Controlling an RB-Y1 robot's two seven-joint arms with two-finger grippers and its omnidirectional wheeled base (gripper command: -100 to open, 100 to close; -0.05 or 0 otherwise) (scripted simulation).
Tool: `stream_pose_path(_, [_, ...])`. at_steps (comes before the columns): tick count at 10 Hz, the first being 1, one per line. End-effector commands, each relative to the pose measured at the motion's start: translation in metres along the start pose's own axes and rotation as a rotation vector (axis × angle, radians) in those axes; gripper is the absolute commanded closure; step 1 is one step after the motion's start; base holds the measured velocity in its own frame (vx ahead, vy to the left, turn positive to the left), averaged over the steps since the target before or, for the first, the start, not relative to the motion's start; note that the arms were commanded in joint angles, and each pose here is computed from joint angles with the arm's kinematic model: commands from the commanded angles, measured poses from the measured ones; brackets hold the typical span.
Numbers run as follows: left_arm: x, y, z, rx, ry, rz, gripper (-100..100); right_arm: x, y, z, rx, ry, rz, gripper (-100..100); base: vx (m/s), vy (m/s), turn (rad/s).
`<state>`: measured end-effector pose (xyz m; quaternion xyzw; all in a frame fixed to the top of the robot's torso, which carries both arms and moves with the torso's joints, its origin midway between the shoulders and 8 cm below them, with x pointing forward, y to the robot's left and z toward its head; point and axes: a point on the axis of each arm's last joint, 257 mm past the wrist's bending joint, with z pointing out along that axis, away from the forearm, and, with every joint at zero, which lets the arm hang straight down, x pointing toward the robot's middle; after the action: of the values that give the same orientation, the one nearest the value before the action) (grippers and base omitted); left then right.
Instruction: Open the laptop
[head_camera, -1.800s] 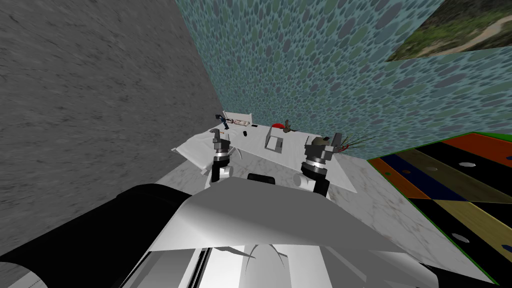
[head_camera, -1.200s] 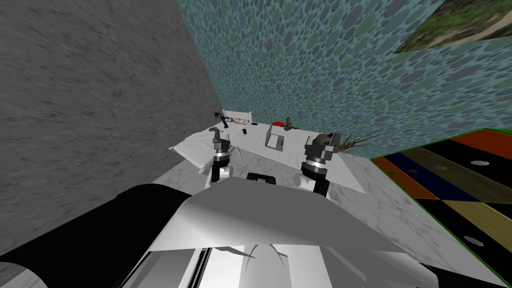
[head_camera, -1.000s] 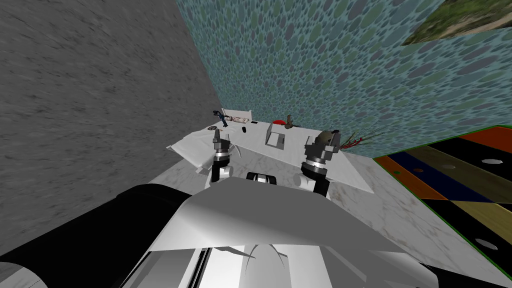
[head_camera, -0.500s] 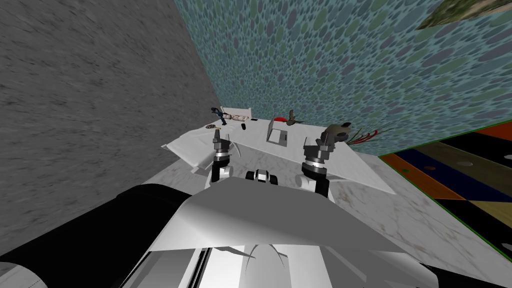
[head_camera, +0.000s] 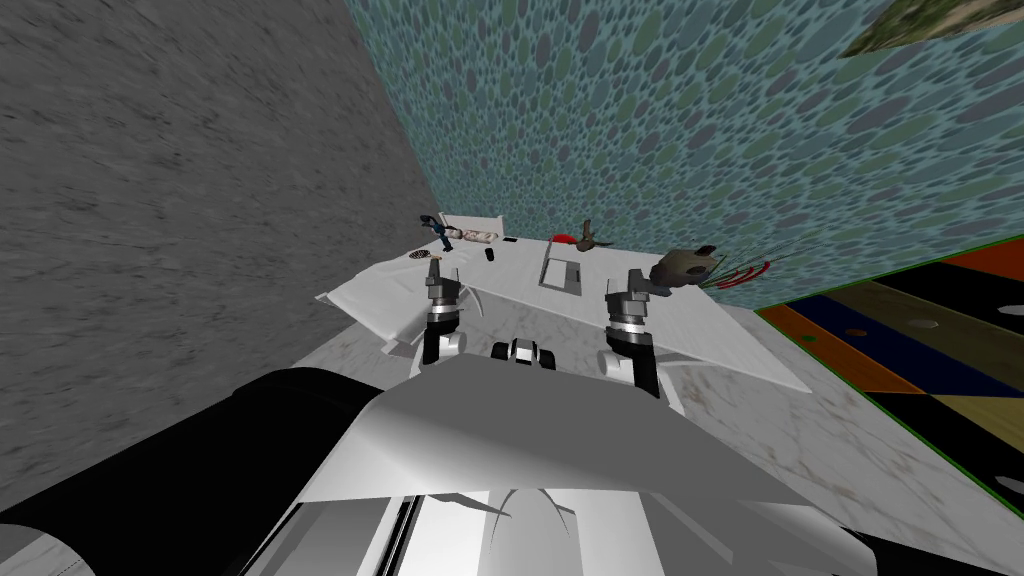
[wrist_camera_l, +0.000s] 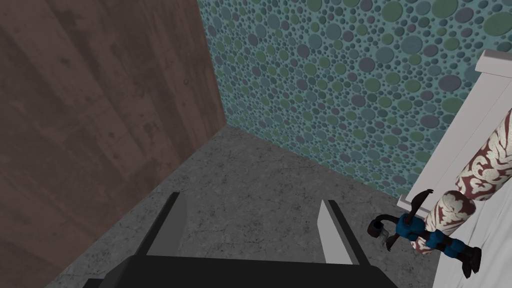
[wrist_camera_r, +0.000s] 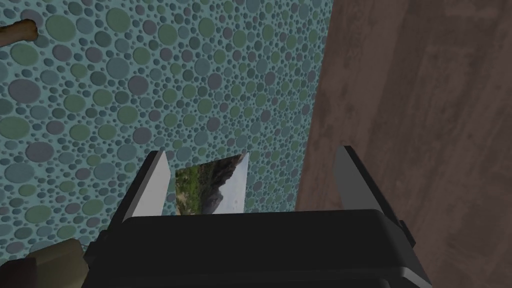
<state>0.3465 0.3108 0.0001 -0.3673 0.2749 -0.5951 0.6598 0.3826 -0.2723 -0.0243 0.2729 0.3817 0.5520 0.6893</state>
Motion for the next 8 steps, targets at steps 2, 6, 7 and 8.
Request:
stream_pose_path(2, [0.0, 0.0, 0.0, 0.0, 0.0, 0.0, 0, 0.001, -0.024, -0.003, 0.058, 0.065, -0.202, -100, 0.024, 0.123, -0.039])
stream_pose_path(6, [0.0, 0.0, 0.0, 0.0, 0.0, 0.0, 0, -0.004, -0.054, -0.008, 0.121, 0.14, -0.451, -100, 0.039, 0.119, -0.045])
stream_pose_path(7, [0.0, 0.0, 0.0, 0.0, 0.0, 0.0, 0, -0.008, -0.065, -0.009, 0.142, 0.166, -0.536, -100, 0.029, 0.092, -0.035])
stream_pose_path(8, [0.0, 0.0, 0.0, 0.0, 0.0, 0.0, 0, -0.012, -0.075, -0.011, 0.162, 0.188, -0.616, -100, 0.04, 0.122, -0.055])
